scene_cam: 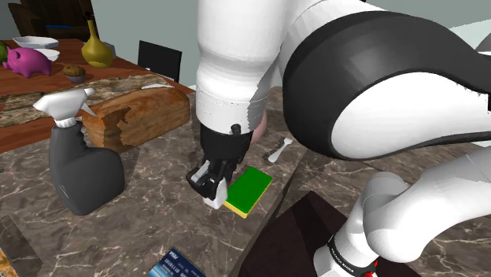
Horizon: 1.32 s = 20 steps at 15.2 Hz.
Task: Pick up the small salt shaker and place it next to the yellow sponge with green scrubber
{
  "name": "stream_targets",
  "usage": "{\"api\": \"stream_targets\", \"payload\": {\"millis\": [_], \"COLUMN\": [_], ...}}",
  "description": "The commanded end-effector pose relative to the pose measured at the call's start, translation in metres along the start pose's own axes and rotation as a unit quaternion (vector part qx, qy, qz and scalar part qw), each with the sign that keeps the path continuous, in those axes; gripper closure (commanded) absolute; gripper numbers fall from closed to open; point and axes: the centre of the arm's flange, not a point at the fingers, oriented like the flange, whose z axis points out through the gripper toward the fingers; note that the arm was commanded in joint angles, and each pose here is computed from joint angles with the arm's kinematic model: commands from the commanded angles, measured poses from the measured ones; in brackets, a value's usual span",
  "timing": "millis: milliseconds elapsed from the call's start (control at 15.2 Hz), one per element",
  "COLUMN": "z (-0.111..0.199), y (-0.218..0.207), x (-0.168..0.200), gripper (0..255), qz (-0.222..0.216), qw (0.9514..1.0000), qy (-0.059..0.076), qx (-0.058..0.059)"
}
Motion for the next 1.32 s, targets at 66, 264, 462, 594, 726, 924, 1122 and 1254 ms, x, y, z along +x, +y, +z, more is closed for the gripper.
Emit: {"api": "stream_targets", "payload": {"millis": [66,264,462,594,726,924,1122,1254], "z": [0.017,0.032,0.034,0.034,0.034,0.034,0.034,0.021], "y": [-0.001,-0.003,-0.003,-0.003,-0.003,-0.003,-0.003,-0.003], "x": [-0.001,-0.003,-0.003,-0.003,-0.003,-0.003,-0.003,-0.003], "gripper": [255,255,255,255,255,0,0,0], "qz": [0.000,0.000,0.000,0.000,0.000,0.000,0.000,0.000], "qw": [1.0000,1.0000,1.0000,1.0000,1.0000,1.0000,1.0000,1.0000], "qy": [0.000,0.000,0.000,0.000,0.000,0.000,0.000,0.000], "qx": [0.000,0.000,0.000,0.000,0.000,0.000,0.000,0.000]}}
